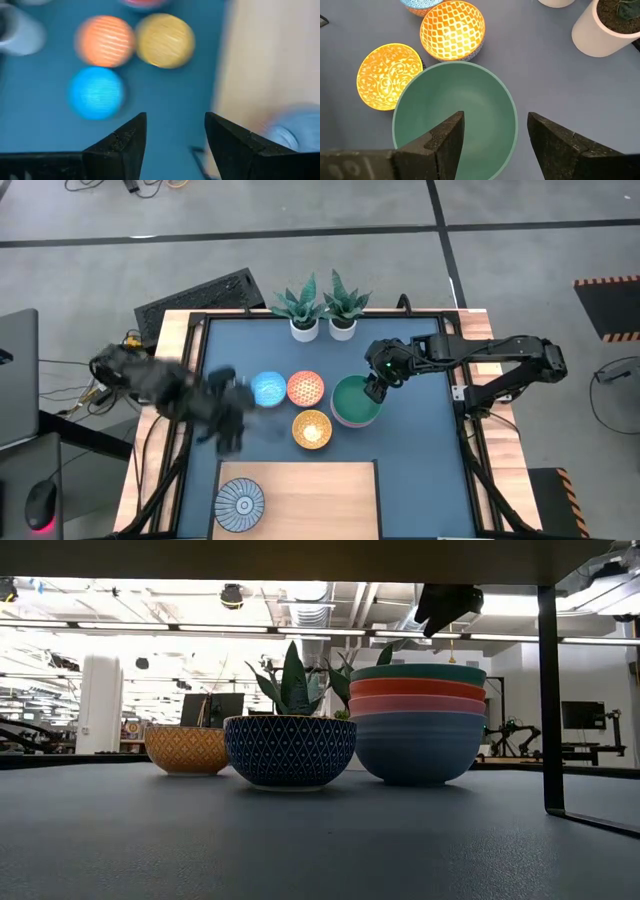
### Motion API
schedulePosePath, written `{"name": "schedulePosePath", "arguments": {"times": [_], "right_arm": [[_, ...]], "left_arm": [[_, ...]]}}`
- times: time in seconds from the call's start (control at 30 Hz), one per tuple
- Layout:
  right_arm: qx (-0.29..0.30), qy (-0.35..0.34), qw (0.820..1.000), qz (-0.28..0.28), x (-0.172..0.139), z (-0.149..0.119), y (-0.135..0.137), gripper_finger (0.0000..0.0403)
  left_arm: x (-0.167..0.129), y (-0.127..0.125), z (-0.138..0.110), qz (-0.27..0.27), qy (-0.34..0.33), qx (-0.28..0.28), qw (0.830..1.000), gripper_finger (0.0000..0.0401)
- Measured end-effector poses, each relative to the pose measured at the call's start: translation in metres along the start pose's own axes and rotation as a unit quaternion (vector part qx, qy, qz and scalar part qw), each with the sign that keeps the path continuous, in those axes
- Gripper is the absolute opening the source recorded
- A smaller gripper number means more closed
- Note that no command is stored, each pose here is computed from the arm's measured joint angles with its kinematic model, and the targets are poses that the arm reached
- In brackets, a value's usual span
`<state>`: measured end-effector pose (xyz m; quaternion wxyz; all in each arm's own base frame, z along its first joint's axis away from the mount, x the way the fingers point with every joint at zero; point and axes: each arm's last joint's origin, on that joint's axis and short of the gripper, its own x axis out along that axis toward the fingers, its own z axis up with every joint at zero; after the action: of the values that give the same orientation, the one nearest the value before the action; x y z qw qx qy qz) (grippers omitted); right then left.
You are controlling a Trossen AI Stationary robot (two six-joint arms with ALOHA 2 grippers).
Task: Place and stack bowls onto a shelf
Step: Stack the light blue and white bowl on top of the dark blue and white bowl on the shelf
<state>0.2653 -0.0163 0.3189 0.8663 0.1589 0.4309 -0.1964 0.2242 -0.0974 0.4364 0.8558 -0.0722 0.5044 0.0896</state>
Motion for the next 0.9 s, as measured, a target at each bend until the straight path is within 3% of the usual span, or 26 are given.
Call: {"name": "schedulePosePath", "arguments": {"times": [0.1,0.27,0.4,0.63,0.9], "right_arm": [[0.005,0.000,1.000,0.000,0.000,0.000,0.000,0.0244],[0.017,0.000,1.000,0.000,0.000,0.000,0.000,0.0244],[0.018,0.000,1.000,0.000,0.000,0.000,0.000,0.0244],[0.036,0.000,0.999,-0.001,0.000,0.000,0.000,0.0244],[0.035,0.000,0.999,-0.001,0.000,0.000,0.000,0.0244]], "left_arm": [[0.001,0.037,0.013,0.032,-0.013,-0.032,0.999,0.0186],[0.010,0.085,0.033,0.092,-0.016,-0.024,0.995,0.0186],[0.021,0.113,0.049,0.089,-0.052,-0.035,0.994,0.0186],[0.067,0.123,0.050,0.044,-0.036,0.005,0.998,0.0186],[0.138,0.134,0.025,0.050,0.022,0.003,0.998,0.0186]]}}
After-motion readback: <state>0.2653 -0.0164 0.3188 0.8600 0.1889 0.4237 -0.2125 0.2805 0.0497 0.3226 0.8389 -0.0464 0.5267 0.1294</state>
